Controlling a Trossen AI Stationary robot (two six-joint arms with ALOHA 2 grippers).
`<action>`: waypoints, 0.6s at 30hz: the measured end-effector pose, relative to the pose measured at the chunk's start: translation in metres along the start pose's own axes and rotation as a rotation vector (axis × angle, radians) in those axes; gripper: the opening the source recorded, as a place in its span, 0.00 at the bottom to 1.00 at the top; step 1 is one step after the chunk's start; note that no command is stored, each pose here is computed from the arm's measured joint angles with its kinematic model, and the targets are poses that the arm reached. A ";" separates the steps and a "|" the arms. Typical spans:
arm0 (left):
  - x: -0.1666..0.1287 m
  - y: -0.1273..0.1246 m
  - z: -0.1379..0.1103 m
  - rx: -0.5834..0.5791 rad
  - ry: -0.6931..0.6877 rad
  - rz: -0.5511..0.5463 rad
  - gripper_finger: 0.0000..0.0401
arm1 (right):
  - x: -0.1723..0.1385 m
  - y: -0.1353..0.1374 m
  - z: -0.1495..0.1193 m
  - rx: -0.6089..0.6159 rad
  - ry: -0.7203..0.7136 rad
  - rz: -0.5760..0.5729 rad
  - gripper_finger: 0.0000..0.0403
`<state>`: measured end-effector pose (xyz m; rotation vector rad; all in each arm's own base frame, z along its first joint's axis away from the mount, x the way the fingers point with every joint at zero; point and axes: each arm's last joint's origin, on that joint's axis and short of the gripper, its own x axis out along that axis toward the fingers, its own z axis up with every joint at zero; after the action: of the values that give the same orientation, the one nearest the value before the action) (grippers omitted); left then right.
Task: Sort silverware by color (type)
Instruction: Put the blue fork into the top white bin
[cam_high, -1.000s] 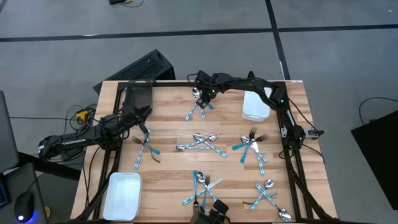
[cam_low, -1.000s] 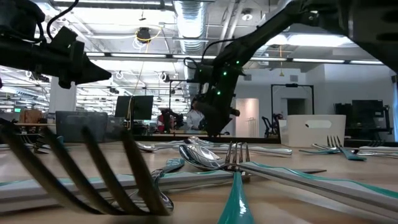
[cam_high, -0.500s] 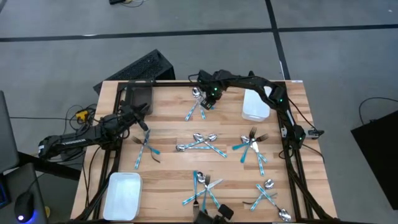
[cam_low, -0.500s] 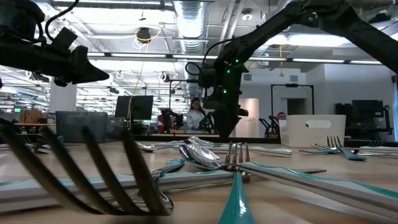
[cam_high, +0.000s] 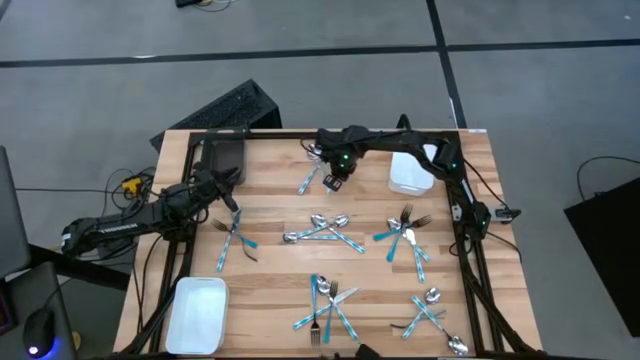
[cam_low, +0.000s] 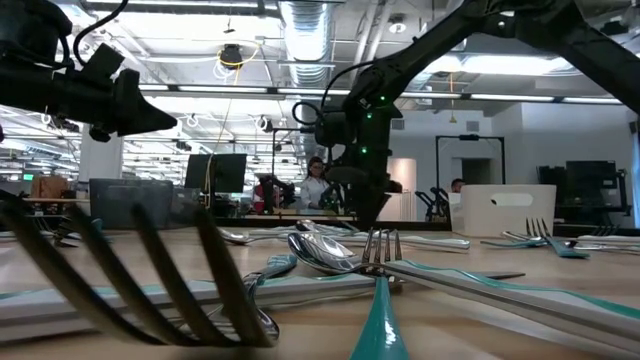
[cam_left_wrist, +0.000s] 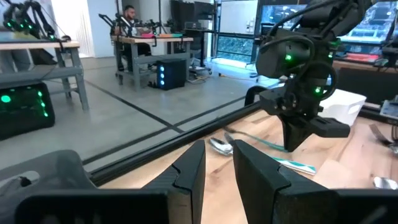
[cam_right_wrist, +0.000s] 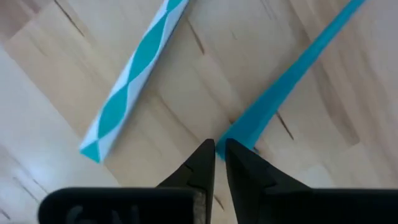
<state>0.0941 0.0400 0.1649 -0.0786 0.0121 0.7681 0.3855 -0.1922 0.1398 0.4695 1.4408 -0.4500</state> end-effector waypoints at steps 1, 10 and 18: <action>0.000 0.000 0.000 -0.005 0.000 0.000 0.18 | 0.000 -0.001 -0.003 0.001 0.016 -0.002 0.15; 0.000 0.000 0.000 -0.013 0.000 0.000 0.18 | -0.017 0.016 -0.044 -0.049 0.063 -0.005 0.15; 0.000 0.000 0.000 -0.007 -0.002 0.009 0.18 | -0.037 0.022 -0.042 -0.051 -0.166 -0.030 0.20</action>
<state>0.0939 0.0402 0.1650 -0.0848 0.0081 0.7778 0.3597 -0.1498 0.1747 0.3617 1.2977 -0.4645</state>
